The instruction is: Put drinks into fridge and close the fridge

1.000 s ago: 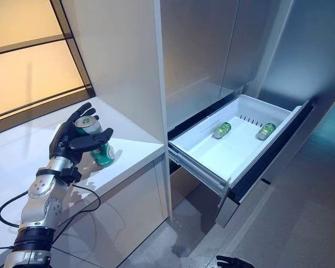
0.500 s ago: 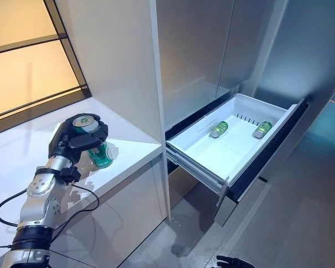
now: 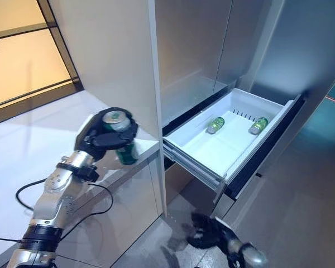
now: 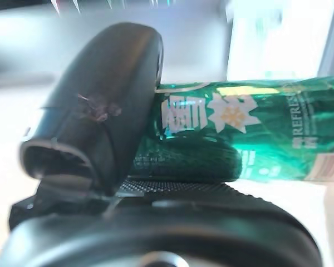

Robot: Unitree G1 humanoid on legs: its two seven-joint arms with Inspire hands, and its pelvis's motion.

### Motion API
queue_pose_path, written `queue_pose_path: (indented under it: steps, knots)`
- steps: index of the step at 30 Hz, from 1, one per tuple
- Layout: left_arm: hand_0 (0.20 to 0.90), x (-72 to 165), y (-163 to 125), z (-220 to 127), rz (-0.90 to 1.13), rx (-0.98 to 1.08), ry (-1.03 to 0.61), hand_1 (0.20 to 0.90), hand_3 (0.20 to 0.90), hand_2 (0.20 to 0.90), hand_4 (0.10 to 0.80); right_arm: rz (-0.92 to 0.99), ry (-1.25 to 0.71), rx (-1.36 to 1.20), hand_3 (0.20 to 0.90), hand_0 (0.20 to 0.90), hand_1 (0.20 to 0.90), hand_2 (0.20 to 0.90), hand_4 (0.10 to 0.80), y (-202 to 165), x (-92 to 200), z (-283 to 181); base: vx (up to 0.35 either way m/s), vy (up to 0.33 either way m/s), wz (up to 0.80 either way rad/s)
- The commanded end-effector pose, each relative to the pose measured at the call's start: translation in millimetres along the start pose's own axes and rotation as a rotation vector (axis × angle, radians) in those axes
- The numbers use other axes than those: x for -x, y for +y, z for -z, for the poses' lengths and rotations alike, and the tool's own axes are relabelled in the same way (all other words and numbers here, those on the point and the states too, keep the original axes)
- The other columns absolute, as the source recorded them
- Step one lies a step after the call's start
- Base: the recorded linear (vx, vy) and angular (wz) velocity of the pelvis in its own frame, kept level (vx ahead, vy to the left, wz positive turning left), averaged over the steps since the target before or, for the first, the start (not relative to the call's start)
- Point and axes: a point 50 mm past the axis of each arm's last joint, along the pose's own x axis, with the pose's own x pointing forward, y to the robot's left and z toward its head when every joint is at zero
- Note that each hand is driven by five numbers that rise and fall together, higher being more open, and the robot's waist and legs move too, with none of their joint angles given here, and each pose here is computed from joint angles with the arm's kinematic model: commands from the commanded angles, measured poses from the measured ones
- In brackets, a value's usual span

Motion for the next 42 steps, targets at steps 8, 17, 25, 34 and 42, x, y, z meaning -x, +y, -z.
queue_pose_path:
  steps: [8, 17, 25, 34, 42]
  knots:
    - [0.300, -1, -44, -84, 0.389, -0.001, -0.625, 0.300, 0.200, 0.300, 0.100, -0.238, -0.559, 0.123, 0.900, 0.900, 0.900, 0.900, 0.800, 6, 8, -147, -0.004, 0.000, 0.00]
    - [0.300, -4, -61, -75, 0.465, -0.007, -0.586, 0.300, 0.200, 0.300, 0.100, -0.495, -0.731, 0.051, 0.900, 0.900, 0.900, 0.900, 0.800, 32, 20, -194, 0.000, 0.000, 0.00]
    - [0.300, -13, -68, -76, 0.483, -0.023, -0.542, 0.300, 0.200, 0.300, 0.100, -0.619, -0.780, 0.151, 0.900, 0.900, 0.900, 0.900, 0.800, 47, 29, -215, -0.001, -0.006, 0.01]
    - [0.300, -19, -73, -72, 0.492, -0.013, -0.509, 0.300, 0.200, 0.300, 0.100, -0.716, -0.822, 0.239, 0.900, 0.900, 0.900, 0.900, 0.800, 62, 37, -231, 0.000, 0.000, 0.00]
    - [0.300, -26, -79, -65, 0.511, 0.005, -0.473, 0.300, 0.200, 0.300, 0.100, -0.702, -0.888, 0.324, 0.900, 0.900, 0.900, 0.900, 0.800, 70, 41, -244, 0.000, 0.000, 0.00]
